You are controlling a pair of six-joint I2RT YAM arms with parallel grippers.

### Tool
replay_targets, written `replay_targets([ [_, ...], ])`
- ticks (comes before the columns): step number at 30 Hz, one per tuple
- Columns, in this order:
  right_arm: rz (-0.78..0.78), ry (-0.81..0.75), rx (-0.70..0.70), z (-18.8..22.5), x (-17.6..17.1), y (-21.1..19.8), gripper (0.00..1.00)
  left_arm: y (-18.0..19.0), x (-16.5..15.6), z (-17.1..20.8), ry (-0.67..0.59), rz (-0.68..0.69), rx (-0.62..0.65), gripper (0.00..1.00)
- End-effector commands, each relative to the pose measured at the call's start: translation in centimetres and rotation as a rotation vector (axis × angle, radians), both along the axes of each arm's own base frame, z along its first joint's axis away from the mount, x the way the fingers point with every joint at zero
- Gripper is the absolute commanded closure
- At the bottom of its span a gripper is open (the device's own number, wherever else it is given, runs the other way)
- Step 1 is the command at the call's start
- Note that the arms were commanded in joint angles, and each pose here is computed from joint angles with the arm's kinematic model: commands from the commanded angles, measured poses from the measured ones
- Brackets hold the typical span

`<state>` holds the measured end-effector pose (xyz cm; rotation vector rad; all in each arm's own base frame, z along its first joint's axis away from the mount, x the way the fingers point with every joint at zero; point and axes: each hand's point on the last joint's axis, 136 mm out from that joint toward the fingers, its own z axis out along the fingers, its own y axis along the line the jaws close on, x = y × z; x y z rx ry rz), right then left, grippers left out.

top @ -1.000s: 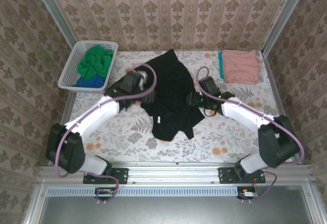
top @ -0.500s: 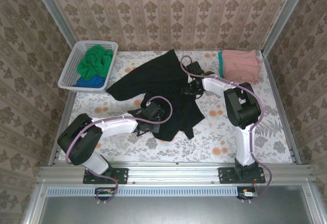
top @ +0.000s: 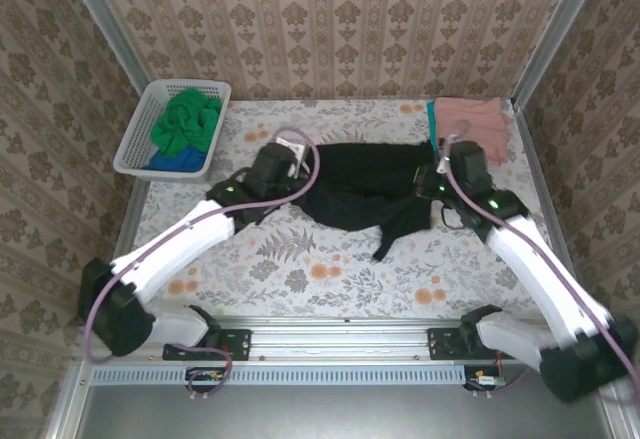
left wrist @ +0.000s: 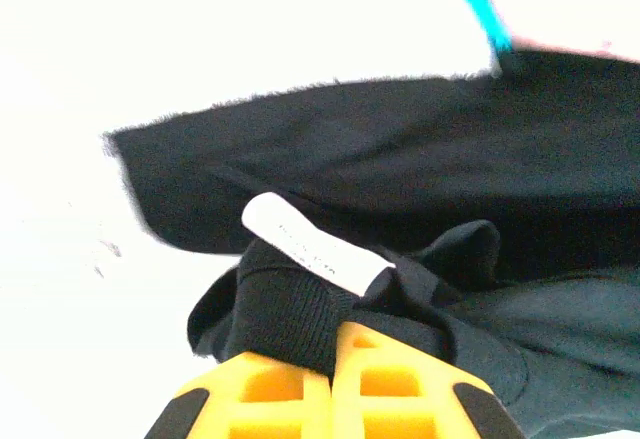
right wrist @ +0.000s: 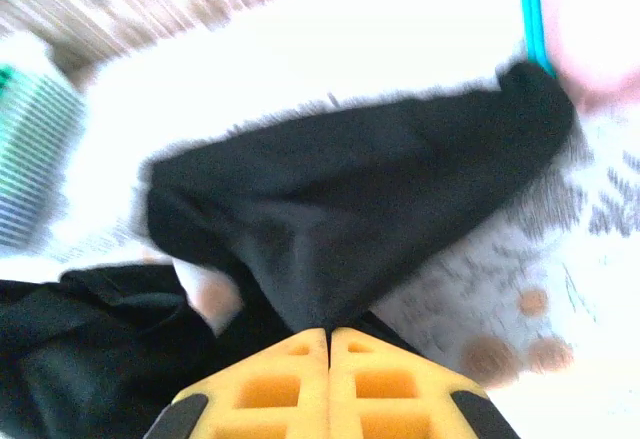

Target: Fold and stack the t-shirts

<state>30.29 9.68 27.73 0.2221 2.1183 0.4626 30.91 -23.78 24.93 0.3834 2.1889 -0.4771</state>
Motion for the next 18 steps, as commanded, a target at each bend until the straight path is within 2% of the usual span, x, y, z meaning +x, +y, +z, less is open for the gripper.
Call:
replay_targets([
  [1,0.028,0.09,-0.003,-2.7,-1.4,1.6,1.0,5.0,1.6,-1.9,0.062,0.068,0.048,1.0],
  [4,0.12,0.15,-0.004,-5.5,0.5,5.8,1.0,8.8,4.3,-5.4,0.16,0.165,0.059,0.99],
  [6,0.162,0.201,-0.015,-7.9,2.3,8.0,1.0,10.2,6.4,-7.7,0.207,0.205,0.066,0.91],
  [8,0.164,0.254,-0.045,-10.5,4.4,9.0,0.93,11.7,8.3,-11.1,0.295,0.256,0.08,0.55],
  [9,0.167,0.301,-0.067,-12.0,5.1,9.3,0.87,12.4,8.7,-12.6,0.355,0.281,0.092,0.55],
  [10,0.189,0.339,-0.083,-12.9,5.3,9.9,0.74,12.8,8.9,-13.9,0.405,0.301,0.107,0.55],
  [11,0.201,0.367,-0.092,-13.5,5.3,10.0,0.66,13.1,8.8,-14.9,0.432,0.311,0.124,0.53],
  [12,0.21,0.377,-0.096,-13.7,4.9,10.0,0.64,13.0,8.5,-15.3,0.434,0.315,0.127,0.5],
  [14,0.187,0.375,-0.116,-13.7,3.6,8.6,0.55,12.6,7.1,-15.0,0.407,0.315,0.118,0.37],
  [18,-0.008,0.392,-0.174,-14.2,-0.2,1.4,0.36,12.0,2.5,-12.2,0.294,0.326,0.154,0.2],
])
